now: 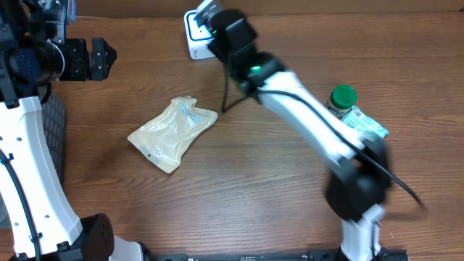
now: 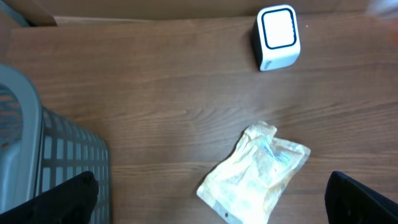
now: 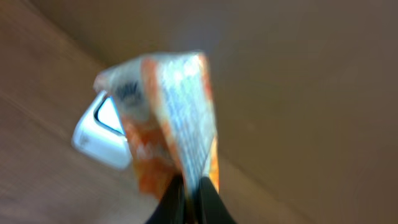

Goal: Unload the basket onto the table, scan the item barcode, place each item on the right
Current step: 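Move the orange pack right and release it on the wipes pack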

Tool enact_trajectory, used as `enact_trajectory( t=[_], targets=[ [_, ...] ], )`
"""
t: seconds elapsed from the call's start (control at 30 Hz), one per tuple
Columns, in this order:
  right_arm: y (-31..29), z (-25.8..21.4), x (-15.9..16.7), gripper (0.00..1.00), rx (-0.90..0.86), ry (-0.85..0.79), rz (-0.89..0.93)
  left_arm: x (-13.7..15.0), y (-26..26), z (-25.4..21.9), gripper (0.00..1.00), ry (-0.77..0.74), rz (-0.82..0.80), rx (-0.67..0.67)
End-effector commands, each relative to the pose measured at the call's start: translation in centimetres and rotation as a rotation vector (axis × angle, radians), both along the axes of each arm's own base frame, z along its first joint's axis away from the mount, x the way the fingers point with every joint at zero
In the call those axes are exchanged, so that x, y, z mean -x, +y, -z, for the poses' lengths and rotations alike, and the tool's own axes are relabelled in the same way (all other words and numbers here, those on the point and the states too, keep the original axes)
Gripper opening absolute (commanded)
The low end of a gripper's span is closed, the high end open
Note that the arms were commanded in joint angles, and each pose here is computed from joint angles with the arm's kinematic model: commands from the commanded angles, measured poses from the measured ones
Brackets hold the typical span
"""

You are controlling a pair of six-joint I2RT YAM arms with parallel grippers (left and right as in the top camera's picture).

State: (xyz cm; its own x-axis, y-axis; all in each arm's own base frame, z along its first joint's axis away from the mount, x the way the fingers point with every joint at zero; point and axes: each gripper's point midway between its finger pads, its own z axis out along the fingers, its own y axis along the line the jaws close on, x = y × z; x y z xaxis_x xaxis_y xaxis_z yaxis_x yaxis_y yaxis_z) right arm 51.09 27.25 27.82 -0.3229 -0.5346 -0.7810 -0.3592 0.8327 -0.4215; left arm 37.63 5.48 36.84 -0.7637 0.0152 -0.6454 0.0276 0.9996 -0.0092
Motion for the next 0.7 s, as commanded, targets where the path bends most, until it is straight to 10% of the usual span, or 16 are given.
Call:
enact_trajectory(
  t=[0.0,0.4,0.67],
  targets=[
    [-4.0,-6.0,5.3,0.04,-0.312,0.082,0.178,0.0,-0.1,-0.2,0.99,-0.008,0.015,-0.002],
    [-24.3,1.0,20.0,0.04,-0.356,0.650,0.988,0.0,-0.1,-0.2,1.00,-0.008,0.015,-0.002],
    [-29.9,5.9,20.9,0.04,-0.468,0.787,1.196,0.0,-0.1,-0.2,1.00,-0.008,0.015,-0.002]
  ],
)
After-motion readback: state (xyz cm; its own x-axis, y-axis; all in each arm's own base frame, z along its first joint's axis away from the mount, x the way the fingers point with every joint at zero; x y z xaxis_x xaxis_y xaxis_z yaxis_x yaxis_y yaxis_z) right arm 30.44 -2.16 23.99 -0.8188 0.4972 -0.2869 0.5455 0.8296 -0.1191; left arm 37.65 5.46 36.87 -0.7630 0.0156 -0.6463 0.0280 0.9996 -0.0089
